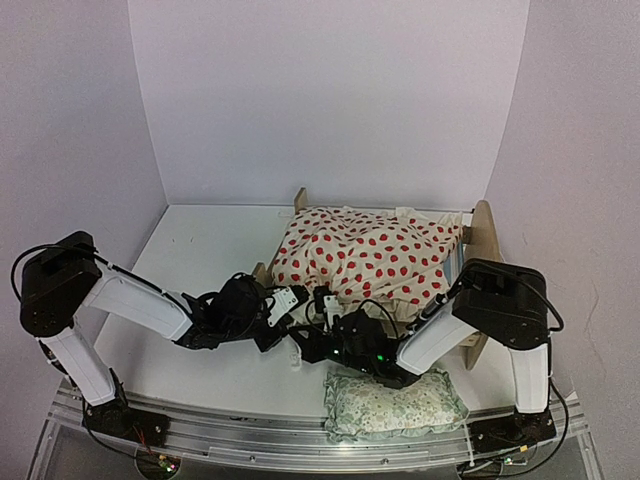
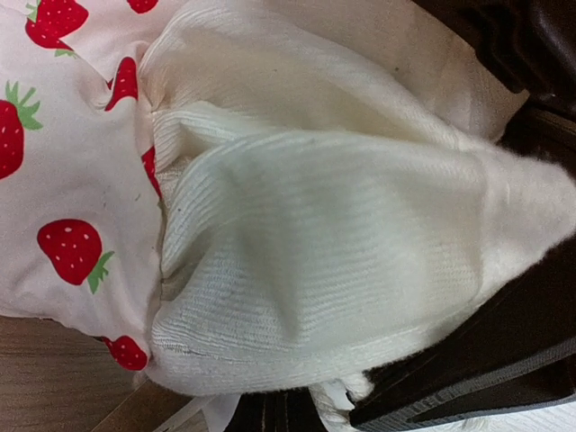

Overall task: Set up the pet bed
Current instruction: Tie the left ropes of the mattress closest to the robot on the bed frame.

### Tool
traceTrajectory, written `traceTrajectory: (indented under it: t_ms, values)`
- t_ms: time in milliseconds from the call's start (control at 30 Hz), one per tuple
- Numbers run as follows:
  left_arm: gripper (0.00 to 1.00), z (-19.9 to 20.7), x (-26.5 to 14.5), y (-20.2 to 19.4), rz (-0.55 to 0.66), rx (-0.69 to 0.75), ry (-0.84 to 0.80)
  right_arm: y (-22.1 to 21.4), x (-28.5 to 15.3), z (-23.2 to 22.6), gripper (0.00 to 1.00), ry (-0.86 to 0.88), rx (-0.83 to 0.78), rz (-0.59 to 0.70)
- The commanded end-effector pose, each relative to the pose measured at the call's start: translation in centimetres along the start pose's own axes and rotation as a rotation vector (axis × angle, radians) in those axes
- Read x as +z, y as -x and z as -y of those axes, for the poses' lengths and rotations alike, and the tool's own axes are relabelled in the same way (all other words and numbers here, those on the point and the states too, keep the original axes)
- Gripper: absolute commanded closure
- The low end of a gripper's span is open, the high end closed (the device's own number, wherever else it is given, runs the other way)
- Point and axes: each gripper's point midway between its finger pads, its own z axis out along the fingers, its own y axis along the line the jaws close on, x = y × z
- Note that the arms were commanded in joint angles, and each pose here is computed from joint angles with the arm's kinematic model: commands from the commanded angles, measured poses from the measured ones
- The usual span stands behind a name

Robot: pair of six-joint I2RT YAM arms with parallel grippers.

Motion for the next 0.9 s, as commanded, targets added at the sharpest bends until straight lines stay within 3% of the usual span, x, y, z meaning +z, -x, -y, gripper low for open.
traceTrajectory:
  t_ms: [0, 233, 400, 700, 867]
  values:
    - [1.00, -0.6, 0.4, 3.5, 0.102, -0.001, 0.016, 1.6, -0.9, -2.4, 0.98, 0.081, -0.005, 0.019]
    - [1.00, 1.0, 0.3, 4.5, 0.184, 0.005, -0.074, 0.9, -1.1, -2.5, 0.83, 0.087, -0.036, -0.024]
    - [1.00, 1.5, 1.2, 4.0, 0.164, 0.013, -0.090, 1.0, -2.0, -2.4, 0.77, 0.086, -0.057, -0.026]
    - [1.00, 1.8, 2.3, 3.4, 0.137, 0.027, -0.099, 1.1, -5.6, -1.2, 0.57, 0.046, -0.105, -0.032]
    - [1.00, 1.6, 2.4, 3.2, 0.134, 0.030, -0.088, 1.0, -7.2, 0.7, 0.57, -0.033, -0.120, -0.023]
